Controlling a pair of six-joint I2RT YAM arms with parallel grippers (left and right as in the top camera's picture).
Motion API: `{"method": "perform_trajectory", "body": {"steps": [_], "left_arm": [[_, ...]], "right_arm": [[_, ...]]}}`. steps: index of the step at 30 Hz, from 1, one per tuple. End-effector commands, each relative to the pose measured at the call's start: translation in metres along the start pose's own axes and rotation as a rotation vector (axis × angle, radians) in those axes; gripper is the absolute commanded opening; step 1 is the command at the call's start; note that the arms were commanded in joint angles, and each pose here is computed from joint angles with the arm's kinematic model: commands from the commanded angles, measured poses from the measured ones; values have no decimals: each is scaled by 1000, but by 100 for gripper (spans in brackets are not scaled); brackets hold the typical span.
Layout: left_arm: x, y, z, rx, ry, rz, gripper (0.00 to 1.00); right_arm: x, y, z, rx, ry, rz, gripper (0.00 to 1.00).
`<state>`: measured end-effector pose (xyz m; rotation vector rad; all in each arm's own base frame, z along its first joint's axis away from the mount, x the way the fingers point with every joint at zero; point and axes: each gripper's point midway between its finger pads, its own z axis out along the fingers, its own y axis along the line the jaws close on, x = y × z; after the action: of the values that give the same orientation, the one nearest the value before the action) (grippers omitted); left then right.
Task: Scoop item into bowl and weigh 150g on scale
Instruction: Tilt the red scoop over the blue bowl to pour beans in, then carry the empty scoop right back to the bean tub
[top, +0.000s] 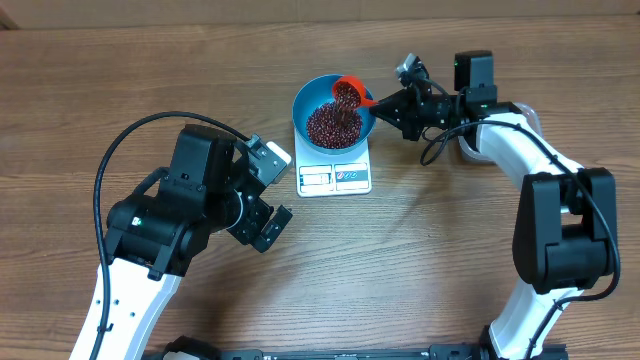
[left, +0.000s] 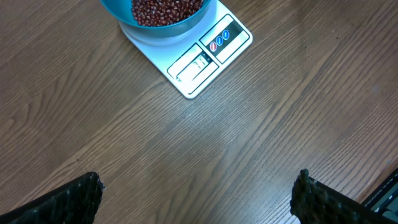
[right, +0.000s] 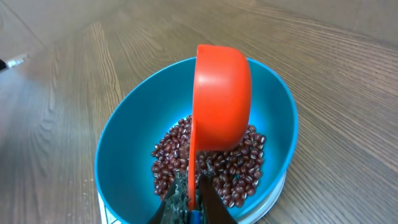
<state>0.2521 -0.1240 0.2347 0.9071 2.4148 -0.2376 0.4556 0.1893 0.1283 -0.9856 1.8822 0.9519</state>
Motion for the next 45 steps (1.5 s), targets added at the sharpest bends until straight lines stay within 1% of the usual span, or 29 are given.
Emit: {"method": "perform_trajectory", "body": {"steps": [1,7,11,17,22,24,26,28,31,40,43,45], "left_arm": [[-6,3,-5,-13,-17,19,100],[-6,3,-5,-13,-17,19,100],[-5,3,-5,-14,-16,19,100],[-6,3,-5,-14,-17,19,100],[-6,3,-5,-14,-17,19,100],[-6,3,-5,-13,-17,19,100],[-6,3,-5,-13,-16,19,100],[-5,3,-5,-14,-16,19,100],[-5,3,-5,-13,-16,19,100],[-6,3,-5,-14,-17,19,100],[-6,3,-5,-13,-17,19,100],[-5,3,-5,-14,-16,19,100]], "right_arm": [[-21,4,-1,45,-5,-107,4],[-34,0,-4,81,-30,-160,4],[-42,-2,-10,136,-20,-202,4],[-60,4,-19,171,-33,-243,4],[-55,5,-17,258,60,-318,4],[-51,3,-14,308,113,-347,4],[-40,3,-8,362,205,-395,4],[-37,7,-5,382,252,-426,4],[-42,13,-6,445,296,-457,4],[-78,36,-33,503,250,-507,4],[-82,36,-53,560,268,-481,4],[-80,29,-76,633,288,-422,4]]}}
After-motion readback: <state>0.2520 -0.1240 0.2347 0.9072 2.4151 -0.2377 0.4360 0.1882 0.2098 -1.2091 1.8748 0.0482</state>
